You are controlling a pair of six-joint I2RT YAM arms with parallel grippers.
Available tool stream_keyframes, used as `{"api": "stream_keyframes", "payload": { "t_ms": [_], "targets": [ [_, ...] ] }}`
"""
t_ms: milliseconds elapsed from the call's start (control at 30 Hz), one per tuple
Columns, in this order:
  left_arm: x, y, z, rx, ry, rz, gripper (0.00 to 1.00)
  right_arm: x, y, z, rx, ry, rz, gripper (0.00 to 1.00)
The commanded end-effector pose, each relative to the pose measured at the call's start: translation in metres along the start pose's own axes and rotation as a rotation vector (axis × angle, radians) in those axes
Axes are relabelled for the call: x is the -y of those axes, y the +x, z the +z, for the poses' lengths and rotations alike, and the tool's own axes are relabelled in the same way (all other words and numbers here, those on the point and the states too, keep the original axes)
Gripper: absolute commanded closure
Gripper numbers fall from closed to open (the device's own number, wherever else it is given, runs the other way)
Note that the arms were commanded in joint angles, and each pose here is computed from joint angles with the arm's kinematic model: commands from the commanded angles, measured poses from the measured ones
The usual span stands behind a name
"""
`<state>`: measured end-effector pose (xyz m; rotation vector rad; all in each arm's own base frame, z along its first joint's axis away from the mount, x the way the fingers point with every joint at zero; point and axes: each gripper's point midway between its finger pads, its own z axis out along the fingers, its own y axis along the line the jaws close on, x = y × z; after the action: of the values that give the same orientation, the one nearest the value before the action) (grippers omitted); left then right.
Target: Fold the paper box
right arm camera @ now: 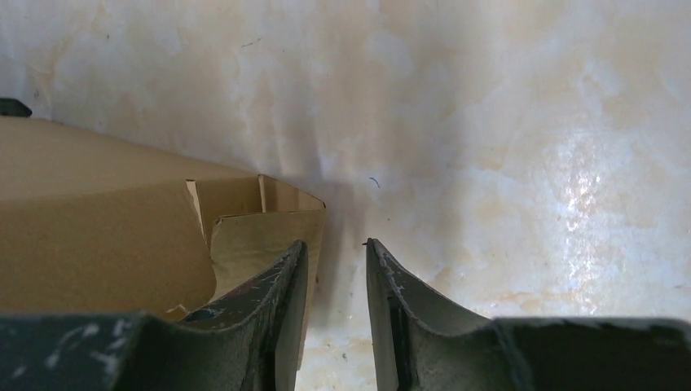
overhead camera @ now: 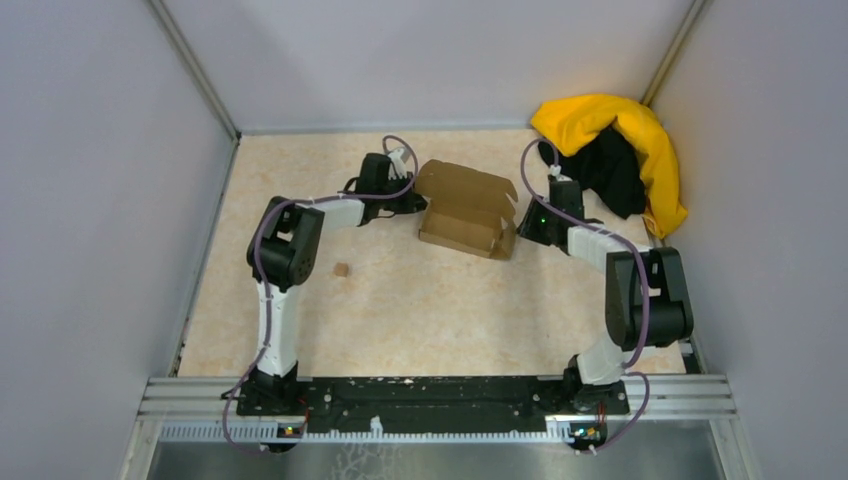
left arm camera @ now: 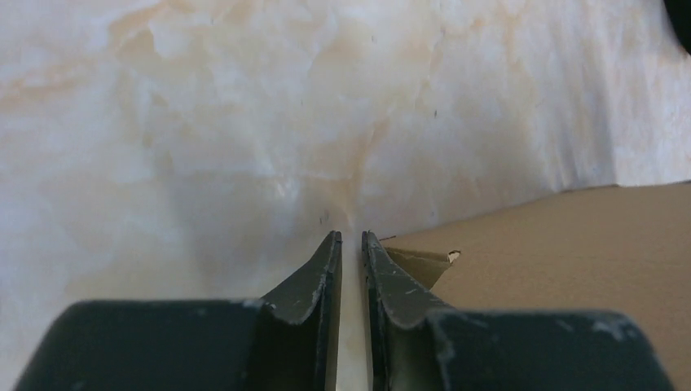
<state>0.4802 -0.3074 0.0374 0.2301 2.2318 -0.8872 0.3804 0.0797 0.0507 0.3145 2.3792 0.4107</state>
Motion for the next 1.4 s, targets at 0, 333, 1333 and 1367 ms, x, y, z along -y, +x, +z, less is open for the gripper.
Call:
{"api": "stream_keyframes", "payload": {
  "t_ms": [0,333,1333,1367],
  "targets": [
    [0.020,-0.007,-0.017,0.044,0.017,0.027,0.80,-0.010,-0.024,0.001,0.039,-0.031,-0.033,0.67],
    [0.029,0.017,-0.014,0.004,0.012,0.042,0.80,-0.020,-0.022,0.005,0.025,-0.076,-0.056,0.67],
    [0.017,0.046,-0.018,-0.044,-0.048,0.053,0.80,0.007,-0.029,-0.051,0.194,-0.060,0.069,0.58],
    [0.017,0.047,-0.018,-0.045,-0.048,0.054,0.80,0.010,-0.027,-0.051,0.197,-0.051,0.078,0.58]
  ]
}}
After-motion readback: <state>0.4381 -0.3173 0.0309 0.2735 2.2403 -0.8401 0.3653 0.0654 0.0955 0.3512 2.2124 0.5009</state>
